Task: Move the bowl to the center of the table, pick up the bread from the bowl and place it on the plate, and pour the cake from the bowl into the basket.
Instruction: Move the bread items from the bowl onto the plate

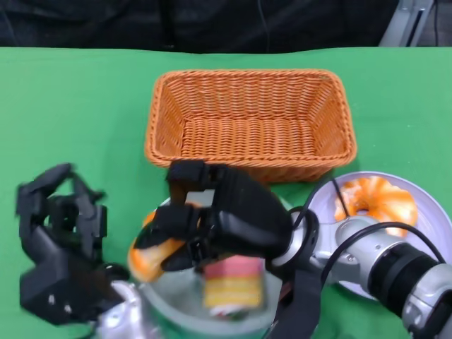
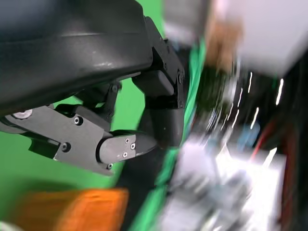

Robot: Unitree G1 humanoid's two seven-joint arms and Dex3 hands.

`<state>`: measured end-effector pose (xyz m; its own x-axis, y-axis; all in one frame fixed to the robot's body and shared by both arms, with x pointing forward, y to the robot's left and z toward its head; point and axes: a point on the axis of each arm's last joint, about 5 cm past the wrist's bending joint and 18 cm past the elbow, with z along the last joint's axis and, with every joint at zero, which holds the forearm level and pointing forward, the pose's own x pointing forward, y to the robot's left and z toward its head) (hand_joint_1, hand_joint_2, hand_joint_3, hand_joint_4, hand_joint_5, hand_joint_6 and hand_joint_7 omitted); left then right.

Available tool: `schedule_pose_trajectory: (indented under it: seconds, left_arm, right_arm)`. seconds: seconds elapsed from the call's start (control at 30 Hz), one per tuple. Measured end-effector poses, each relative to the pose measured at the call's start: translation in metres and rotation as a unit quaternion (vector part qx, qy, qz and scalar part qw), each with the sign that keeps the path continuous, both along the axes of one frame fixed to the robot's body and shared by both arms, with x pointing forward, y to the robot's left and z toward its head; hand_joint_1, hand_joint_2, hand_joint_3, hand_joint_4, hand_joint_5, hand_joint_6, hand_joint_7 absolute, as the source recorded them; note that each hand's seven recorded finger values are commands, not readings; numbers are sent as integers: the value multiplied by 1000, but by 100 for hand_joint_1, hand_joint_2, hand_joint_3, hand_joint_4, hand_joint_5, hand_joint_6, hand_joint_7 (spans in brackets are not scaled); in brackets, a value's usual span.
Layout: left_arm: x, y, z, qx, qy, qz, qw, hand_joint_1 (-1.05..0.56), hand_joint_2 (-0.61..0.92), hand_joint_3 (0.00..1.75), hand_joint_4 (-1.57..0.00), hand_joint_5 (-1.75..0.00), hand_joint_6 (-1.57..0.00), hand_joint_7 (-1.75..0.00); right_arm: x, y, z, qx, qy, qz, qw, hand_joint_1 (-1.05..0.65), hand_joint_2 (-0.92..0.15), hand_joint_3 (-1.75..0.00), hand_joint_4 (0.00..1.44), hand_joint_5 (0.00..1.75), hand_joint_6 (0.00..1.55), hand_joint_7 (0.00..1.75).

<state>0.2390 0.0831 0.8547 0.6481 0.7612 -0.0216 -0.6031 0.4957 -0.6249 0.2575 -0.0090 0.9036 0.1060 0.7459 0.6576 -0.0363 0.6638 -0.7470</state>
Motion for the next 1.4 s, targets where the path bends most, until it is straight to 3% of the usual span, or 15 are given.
schedule_pose_trajectory:
  seconds: [0.1, 0.13, 0.17, 0.2, 0.27, 0.33, 0.47, 0.63, 0.77, 0.83, 0.93, 1.07, 1.13, 1.3, 1.4]
  left_arm:
    - [3, -11, 3, 1, 48, 27, 998, -19, 92, 124, -29, -44, -28, -19]
    - [4, -14, 4, 8, 68, 34, 997, 2, 62, 106, -58, -93, -58, -56]
    - [6, -14, 3, 33, 88, 31, 995, -17, 76, 80, -69, -133, -60, -108]
    - [6, -11, 1, 70, 91, 0, 993, -26, 82, 58, -77, -155, -70, -133]
    - [7, 3, -2, 127, 62, -64, 988, -36, 88, 41, -82, -165, -75, -142]
    - [9, 19, -3, 172, 28, -114, 978, -40, 91, 32, -82, -165, -78, -137]
    - [0, 53, -12, 261, -5, -188, 947, -44, 92, 31, -83, -174, -65, -164]
    - [-8, 64, -20, 276, 4, -205, 939, -67, 92, 29, -84, -175, -68, -167]
    - [-9, 63, -20, 265, 3, -201, 943, -46, 92, 21, -84, -175, -66, -170]
    - [-8, 55, -21, 261, 21, -182, 948, -45, 92, 23, -83, -175, -64, -170]
    - [-6, 40, -21, 243, 64, -132, 959, -42, 92, 13, -72, -168, -75, -126]
    - [-7, 26, -19, 220, 80, -77, 969, -40, 92, 10, -71, -167, -78, -115]
    - [-7, 31, -18, 220, 65, -109, 967, -32, 91, 10, -78, -166, -76, -130]
    - [-2, 59, -17, 246, 31, -231, 941, -28, 92, 13, -72, -166, -70, -139]
    - [0, 84, -15, 278, 11, -309, 909, -33, 92, 17, -70, -173, -72, -143]
  right_arm:
    - [4, -4, 3, 5, -2, -13, 1000, -19, -89, -1, 73, 140, 76, 117]
    - [5, -7, 2, 2, -2, -16, 1000, -21, -87, -1, 77, 133, 82, 105]
    - [6, -9, 2, 0, -3, -18, 1000, -22, -86, -1, 81, 128, 89, 93]
    - [6, -9, 2, -2, -5, -17, 1000, -22, -85, -1, 82, 128, 93, 85]
    - [4, -8, 1, -6, -7, -12, 1000, -21, -84, 0, 81, 133, 94, 83]
    - [3, -8, 0, -6, -6, -11, 1000, -22, -84, 0, 80, 134, 93, 82]
    - [1, -3, 3, 2, -12, 2, 1000, -25, -85, -1, 85, 120, 103, 57]
    - [-2, -2, 3, -4, -5, 12, 1000, -23, -84, 0, 84, 119, 100, 67]
    - [-4, -2, 1, 0, -1, 13, 1000, -24, -85, 0, 88, 109, 110, 37]
    - [-4, -2, 2, 5, 0, 14, 1000, -21, -85, 0, 82, 124, 113, 34]
    - [-3, -4, 4, 14, 7, 15, 1000, -20, -86, 0, 76, 133, 95, 72]
    - [-2, -4, 7, 21, 14, 14, 1000, -20, -86, 0, 75, 135, 89, 85]
    - [-2, -4, 7, 16, 14, 15, 1000, -23, -81, 0, 89, 105, 103, 56]
    - [-2, -5, 7, 12, 14, 16, 1000, -21, -83, -1, 75, 148, 81, 106]
    - [-2, -6, 7, 12, 15, 17, 1000, -25, -84, -1, 81, 130, 94, 74]
